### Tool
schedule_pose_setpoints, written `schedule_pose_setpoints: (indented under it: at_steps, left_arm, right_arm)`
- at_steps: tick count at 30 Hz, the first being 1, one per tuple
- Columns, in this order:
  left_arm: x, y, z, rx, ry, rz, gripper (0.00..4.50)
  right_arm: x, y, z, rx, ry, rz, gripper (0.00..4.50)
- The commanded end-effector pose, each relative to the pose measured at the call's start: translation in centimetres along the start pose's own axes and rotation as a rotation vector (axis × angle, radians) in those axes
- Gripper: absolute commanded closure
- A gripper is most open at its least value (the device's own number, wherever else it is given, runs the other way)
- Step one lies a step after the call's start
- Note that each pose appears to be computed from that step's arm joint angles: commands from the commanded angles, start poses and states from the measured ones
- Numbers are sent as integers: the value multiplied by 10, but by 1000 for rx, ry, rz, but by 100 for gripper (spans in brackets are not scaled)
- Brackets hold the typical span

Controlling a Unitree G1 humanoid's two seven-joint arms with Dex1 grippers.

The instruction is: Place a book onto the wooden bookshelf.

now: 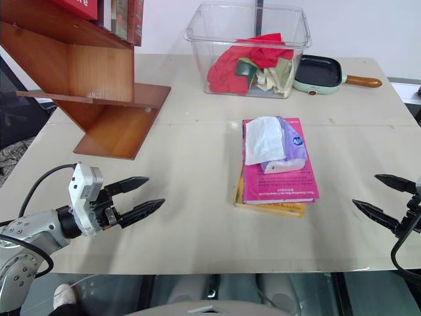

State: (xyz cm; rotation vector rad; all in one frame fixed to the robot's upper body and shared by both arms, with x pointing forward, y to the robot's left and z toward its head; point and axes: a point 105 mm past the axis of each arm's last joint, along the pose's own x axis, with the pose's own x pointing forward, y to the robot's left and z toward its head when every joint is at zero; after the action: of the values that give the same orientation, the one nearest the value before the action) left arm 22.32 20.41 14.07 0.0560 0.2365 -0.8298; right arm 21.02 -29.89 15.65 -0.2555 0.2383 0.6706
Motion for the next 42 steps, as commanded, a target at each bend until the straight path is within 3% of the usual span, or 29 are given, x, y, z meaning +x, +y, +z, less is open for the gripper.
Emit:
schedule_pose_setpoints:
  at_steps: [1,10,18,24,30,35,37,38,40,42]
  left_arm:
    - [5,-1,16,64,-37,-22,5]
    - [24,-14,60,140,-166,-184,5]
    - [22,-35,77,261,-229,-310,5]
    - [19,-39,77,264,-221,-307,5]
    - [18,-45,77,267,-226,-299,5]
    - [17,-49,74,259,-224,-307,0]
    - [18,-51,74,255,-227,-313,0]
    - [18,-52,74,254,-230,-321,0]
    - [19,-56,74,248,-237,-348,0]
    - [21,-59,76,249,-247,-379,0]
  right_arm:
    - [2,-3,10,-31,-44,-32,0]
    - [27,5,45,-110,-109,-112,0]
    - [87,47,87,-183,-190,73,0]
    - [130,66,84,-219,-168,158,0]
    - [162,58,58,-229,-38,147,0]
    - [166,59,56,-254,-29,179,215]
    - [165,58,59,-260,-44,172,312]
    - [164,56,60,-269,-47,168,381]
    - [160,51,69,-282,-82,144,447]
    - [150,36,85,-264,-142,71,447]
